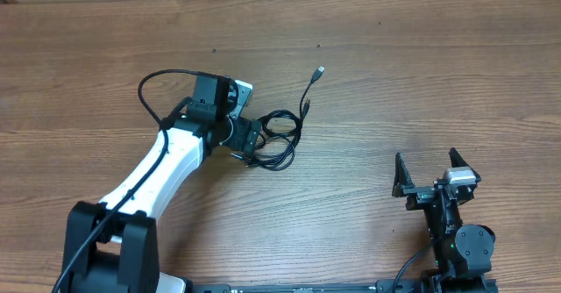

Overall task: Untangle cables
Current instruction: 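Lower the left gripper onto the cable bundle and close on it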

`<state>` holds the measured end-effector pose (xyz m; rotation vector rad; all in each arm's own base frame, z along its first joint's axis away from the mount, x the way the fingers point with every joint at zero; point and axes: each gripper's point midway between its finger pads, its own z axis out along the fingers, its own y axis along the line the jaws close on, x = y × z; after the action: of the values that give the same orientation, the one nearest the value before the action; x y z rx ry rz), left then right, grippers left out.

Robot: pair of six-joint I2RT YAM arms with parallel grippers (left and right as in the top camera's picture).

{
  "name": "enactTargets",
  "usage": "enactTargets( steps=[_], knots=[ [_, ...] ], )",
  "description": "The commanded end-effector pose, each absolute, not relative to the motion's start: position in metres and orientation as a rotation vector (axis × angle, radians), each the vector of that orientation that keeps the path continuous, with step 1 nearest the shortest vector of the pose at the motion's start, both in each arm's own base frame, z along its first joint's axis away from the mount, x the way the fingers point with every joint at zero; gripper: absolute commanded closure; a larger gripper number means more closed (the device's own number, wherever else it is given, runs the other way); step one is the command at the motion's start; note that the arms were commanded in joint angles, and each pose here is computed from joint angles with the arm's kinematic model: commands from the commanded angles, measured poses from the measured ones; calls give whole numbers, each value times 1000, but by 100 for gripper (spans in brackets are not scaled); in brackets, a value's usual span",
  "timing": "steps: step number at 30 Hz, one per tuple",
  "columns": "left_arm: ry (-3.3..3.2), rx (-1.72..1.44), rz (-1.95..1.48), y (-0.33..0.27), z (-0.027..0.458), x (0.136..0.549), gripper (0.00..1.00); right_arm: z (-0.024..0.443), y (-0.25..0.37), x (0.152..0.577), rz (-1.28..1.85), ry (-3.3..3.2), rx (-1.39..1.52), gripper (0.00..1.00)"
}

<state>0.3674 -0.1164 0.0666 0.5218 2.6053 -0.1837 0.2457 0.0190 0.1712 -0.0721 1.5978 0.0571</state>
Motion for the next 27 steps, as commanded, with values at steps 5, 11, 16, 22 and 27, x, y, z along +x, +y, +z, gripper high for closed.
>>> enactTargets(
  steps=[5, 11, 16, 22, 27],
  knots=[
    [2607, 635, -157, -119, 62, 368, 13, 170, 18, 246, 51, 1593, -68, 0],
    [2583, 746, -130, -118, 60, 366, 15, 170, 18, 246, 51, 1593, -68, 0],
    [2563, 803, -123, -119, 60, 366, 16, 170, 18, 246, 51, 1593, -68, 0],
    [2571, 806, -127, -119, 58, 365, 25, 170, 18, 246, 51, 1593, -68, 0],
    [2591, 810, -129, -119, 50, 364, 21, 170, 18, 246, 51, 1593, -68, 0]
  ],
)
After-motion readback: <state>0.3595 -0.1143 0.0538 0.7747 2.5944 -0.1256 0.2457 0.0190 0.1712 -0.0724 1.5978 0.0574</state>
